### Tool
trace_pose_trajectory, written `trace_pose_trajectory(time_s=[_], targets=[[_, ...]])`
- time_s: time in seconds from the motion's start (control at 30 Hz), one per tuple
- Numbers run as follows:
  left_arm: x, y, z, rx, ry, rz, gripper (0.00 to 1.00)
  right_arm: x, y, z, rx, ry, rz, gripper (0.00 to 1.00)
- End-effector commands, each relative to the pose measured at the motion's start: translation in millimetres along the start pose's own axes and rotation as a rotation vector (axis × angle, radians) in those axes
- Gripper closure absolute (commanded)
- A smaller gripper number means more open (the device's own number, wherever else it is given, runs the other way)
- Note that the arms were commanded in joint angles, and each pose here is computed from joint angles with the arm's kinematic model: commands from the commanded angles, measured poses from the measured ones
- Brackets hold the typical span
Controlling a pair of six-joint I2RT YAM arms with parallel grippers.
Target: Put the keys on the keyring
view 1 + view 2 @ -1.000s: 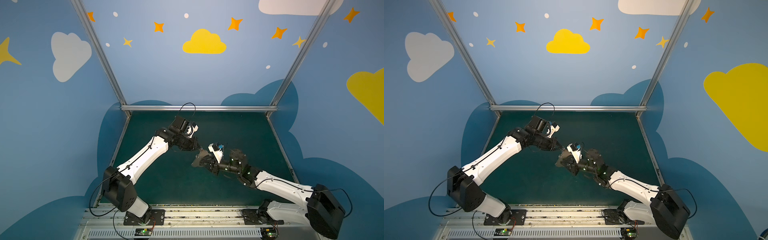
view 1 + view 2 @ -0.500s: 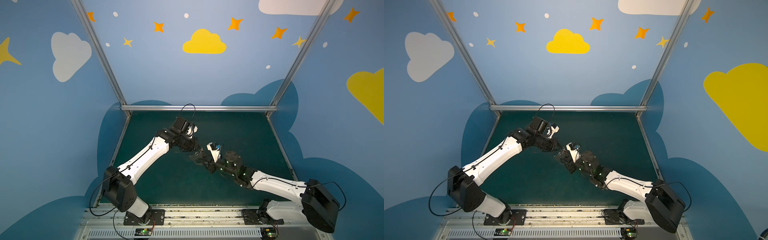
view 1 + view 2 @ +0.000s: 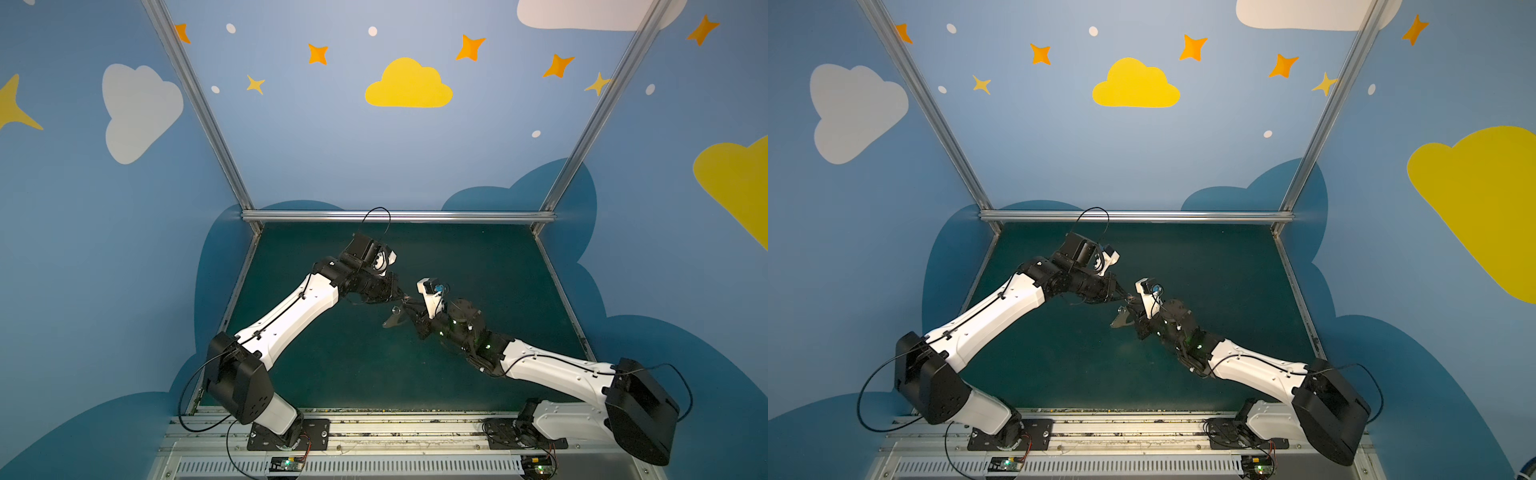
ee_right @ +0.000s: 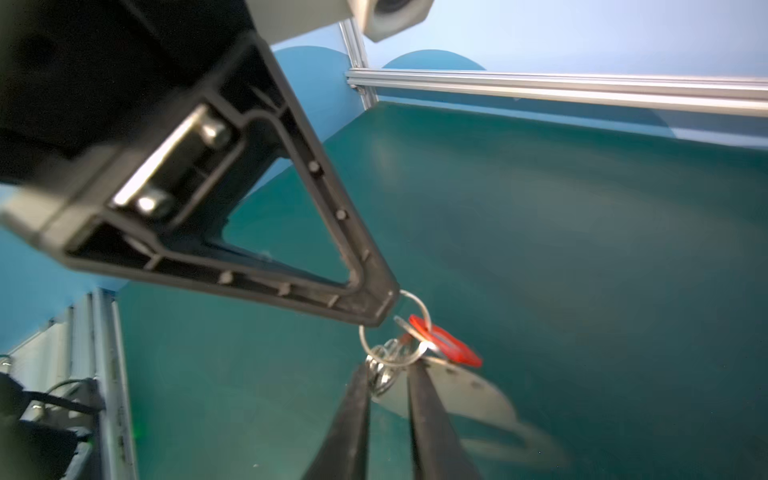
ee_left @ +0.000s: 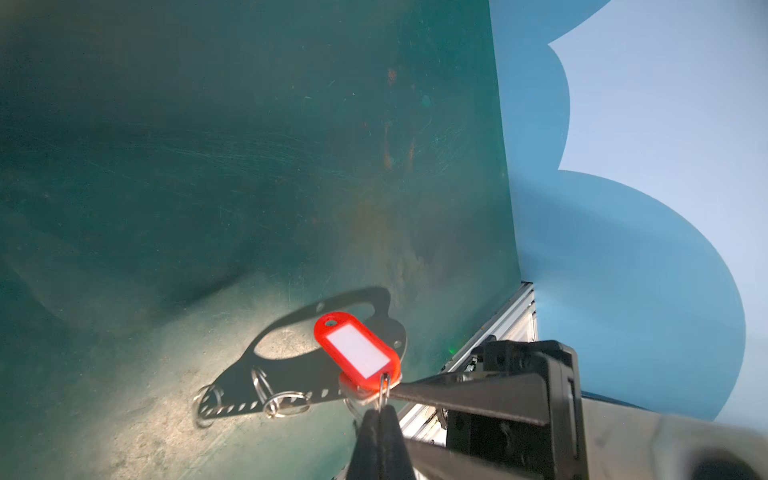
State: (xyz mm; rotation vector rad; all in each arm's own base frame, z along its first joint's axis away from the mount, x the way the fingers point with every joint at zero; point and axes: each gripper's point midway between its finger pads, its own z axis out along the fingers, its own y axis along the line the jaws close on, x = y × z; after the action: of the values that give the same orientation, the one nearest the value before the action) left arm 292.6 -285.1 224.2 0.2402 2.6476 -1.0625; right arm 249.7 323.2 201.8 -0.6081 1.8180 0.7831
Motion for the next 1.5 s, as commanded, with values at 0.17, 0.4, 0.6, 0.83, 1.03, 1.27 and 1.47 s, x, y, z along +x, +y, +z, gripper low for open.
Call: trace_pose_trajectory(time_s=[0.17, 0.4, 0.6, 0.83, 1.03, 1.27, 1.47], targets=[[2, -13, -11, 0.044, -0.014, 0.019, 0.96, -15, -2, 0, 0.033, -0.036, -0.015, 0.94], [3, -13, -16, 0.049, -0.01, 0.018, 0.96, -16, -10, -5, 0.078, -0.035, -0.038, 1.0], [2, -6, -21, 0.04, -0.019, 0.005, 0.96, -14, -10, -10, 0.072, -0.017, -0.069, 1.0], [0, -1, -16, 0.059, -0.011, -0.015, 0.96, -6, 14, -14, -0.059, 0.042, -0.096, 1.0], [-1, 0, -6, 0.102, 0.01, -0.026, 0.96, 13, 26, -25, -0.131, 0.142, -0.093, 1.0], [0, -3, 6, 0.161, 0.043, -0.047, 0.78, 9, 27, -33, -0.124, 0.17, -0.047, 1.0], [-1, -2, -2, 0.181, 0.011, -0.074, 0.66, 8, 20, -32, -0.085, 0.145, -0.021, 1.0]])
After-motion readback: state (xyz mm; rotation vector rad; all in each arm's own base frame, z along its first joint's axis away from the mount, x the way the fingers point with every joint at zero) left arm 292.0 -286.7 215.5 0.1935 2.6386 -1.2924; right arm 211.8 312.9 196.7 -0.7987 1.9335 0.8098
